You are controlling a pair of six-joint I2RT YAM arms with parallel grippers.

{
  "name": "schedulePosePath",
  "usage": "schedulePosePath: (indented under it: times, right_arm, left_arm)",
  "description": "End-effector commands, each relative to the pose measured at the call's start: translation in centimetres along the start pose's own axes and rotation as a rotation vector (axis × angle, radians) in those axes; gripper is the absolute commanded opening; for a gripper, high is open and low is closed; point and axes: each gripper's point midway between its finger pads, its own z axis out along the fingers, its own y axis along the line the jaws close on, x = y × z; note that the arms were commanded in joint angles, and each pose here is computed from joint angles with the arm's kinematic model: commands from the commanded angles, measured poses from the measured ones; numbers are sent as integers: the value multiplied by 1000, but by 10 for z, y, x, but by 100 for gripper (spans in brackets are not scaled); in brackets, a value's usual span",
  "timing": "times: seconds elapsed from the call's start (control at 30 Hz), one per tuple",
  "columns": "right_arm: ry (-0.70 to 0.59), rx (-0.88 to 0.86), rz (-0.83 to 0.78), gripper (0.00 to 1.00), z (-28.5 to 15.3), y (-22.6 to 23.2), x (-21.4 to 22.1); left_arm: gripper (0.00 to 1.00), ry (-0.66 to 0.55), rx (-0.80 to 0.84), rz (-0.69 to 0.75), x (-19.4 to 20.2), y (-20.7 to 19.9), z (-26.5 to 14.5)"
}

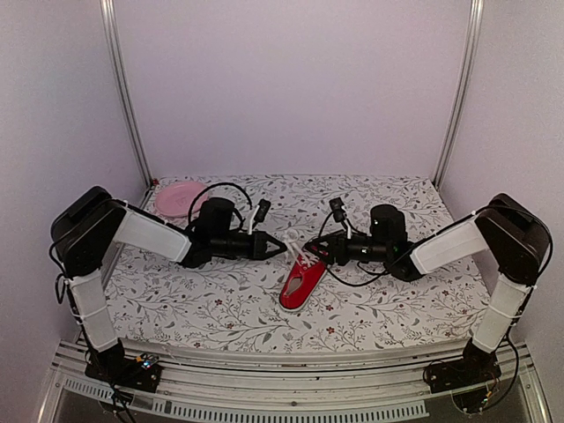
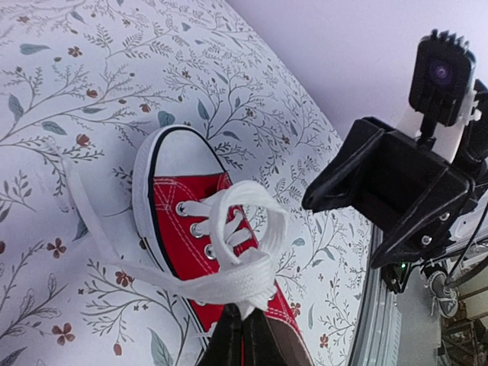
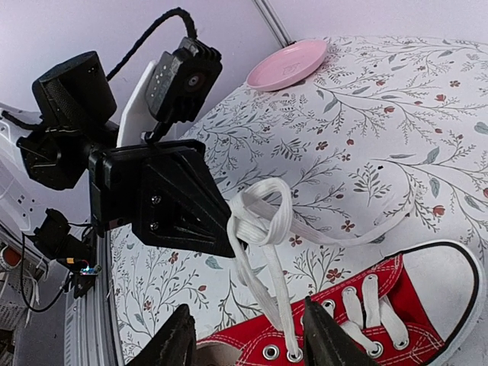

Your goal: Tie the shoes

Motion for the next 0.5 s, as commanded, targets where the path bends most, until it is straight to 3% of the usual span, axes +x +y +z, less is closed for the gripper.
schedulePosePath:
  times: [0.0, 0.3, 0.47]
  right_arm:
    - [15, 68, -40, 49, -12, -4, -4]
    - [40, 105, -54, 50, -23, 2, -10]
    - [57, 91, -41, 54, -28, 11, -5]
  left_arm:
    - [0, 65, -79, 12, 11, 11, -14]
    - [0, 229, -106, -29, 36, 4, -33]
    - [0, 258, -46, -46, 41, -17, -44]
